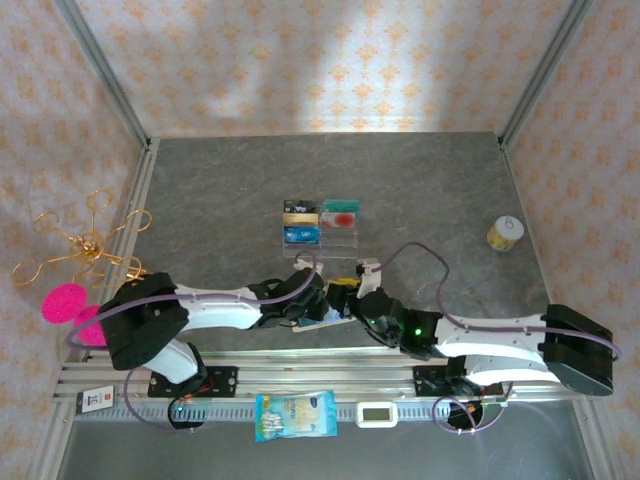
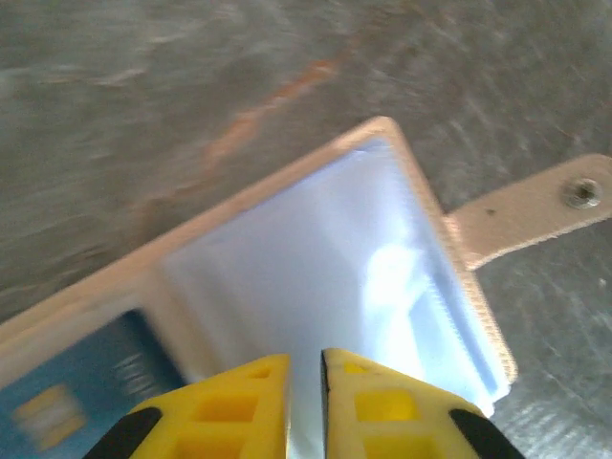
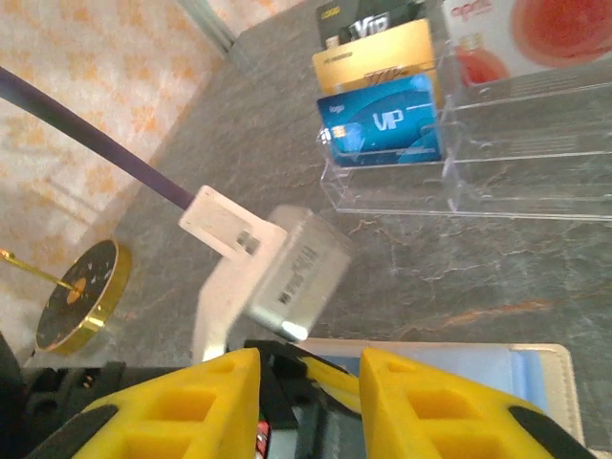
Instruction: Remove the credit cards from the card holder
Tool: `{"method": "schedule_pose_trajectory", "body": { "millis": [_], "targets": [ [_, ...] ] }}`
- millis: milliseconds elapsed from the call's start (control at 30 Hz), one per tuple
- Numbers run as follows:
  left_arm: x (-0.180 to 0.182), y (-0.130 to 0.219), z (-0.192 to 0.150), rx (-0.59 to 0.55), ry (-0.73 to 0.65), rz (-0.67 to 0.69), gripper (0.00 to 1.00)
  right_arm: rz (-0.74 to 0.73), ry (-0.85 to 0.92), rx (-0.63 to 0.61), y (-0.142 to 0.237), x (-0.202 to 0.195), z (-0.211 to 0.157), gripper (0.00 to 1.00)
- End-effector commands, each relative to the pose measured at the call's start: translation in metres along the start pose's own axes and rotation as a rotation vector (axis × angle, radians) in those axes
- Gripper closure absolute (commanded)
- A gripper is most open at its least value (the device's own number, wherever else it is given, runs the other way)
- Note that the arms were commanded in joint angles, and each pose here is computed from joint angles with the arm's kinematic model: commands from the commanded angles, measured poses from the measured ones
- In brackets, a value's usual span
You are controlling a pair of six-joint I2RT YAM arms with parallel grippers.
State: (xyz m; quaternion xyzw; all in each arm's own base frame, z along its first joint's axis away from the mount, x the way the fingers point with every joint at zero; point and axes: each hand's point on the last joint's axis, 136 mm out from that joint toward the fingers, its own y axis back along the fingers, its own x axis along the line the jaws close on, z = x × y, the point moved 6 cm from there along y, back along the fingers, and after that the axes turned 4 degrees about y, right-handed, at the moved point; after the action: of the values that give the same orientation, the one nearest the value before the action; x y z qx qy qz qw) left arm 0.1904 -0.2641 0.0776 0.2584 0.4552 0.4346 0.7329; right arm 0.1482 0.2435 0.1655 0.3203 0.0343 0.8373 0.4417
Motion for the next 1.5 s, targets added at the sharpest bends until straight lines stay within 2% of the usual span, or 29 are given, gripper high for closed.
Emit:
{"method": "schedule_pose_trajectory", "body": {
  "millis": [0, 133, 267, 367, 500, 567, 667, 900, 1000, 1333, 1467],
  "targets": [
    [-0.031, -0.002, -0.003, 0.047, -0.089, -0.097, 0.75, -0.098, -0.019, -0.016, 0.008, -0.021, -0.005, 0.69],
    [-0.033, 0.002, 0.002, 0.035, -0.083, -0.058, 0.66, -0.13, -0.026, -0.028, 0.013, -0.027, -0.003, 0.69],
    [-0.023, 0.03, 0.013, -0.091, -0.012, -0.05, 0.51, -0.141, -0.028, -0.034, 0.014, -0.028, -0.001, 0.69],
    [-0.006, 0.049, 0.016, -0.162, 0.064, -0.05, 0.48, -0.098, -0.012, 0.02, 0.008, -0.025, -0.004, 0.77],
    [0.031, 0.059, 0.01, -0.201, 0.162, -0.003, 0.6, 0.065, -0.007, 0.201, -0.013, -0.011, -0.007, 0.79],
    [0.048, 0.058, 0.004, -0.198, 0.19, 0.012, 0.67, 0.177, -0.002, 0.316, -0.023, 0.0, -0.015, 0.72],
    [0.063, 0.052, -0.003, -0.179, 0.204, 0.045, 0.83, 0.221, 0.002, 0.428, -0.037, 0.008, -0.027, 0.65],
    [0.073, 0.041, -0.006, -0.159, 0.168, 0.103, 0.97, 0.233, -0.031, 0.55, -0.056, 0.012, -0.049, 0.64],
    [0.075, 0.036, -0.008, -0.139, 0.153, 0.115, 1.0, 0.219, -0.018, 0.573, -0.06, 0.014, -0.057, 0.64],
    [0.074, 0.034, -0.008, -0.133, 0.137, 0.108, 1.0, 0.118, 0.002, 0.601, -0.074, 0.005, -0.071, 0.66],
    [0.076, 0.032, -0.01, -0.127, 0.133, 0.114, 1.0, 0.019, 0.002, 0.604, -0.075, -0.008, -0.076, 0.67]
  ]
}}
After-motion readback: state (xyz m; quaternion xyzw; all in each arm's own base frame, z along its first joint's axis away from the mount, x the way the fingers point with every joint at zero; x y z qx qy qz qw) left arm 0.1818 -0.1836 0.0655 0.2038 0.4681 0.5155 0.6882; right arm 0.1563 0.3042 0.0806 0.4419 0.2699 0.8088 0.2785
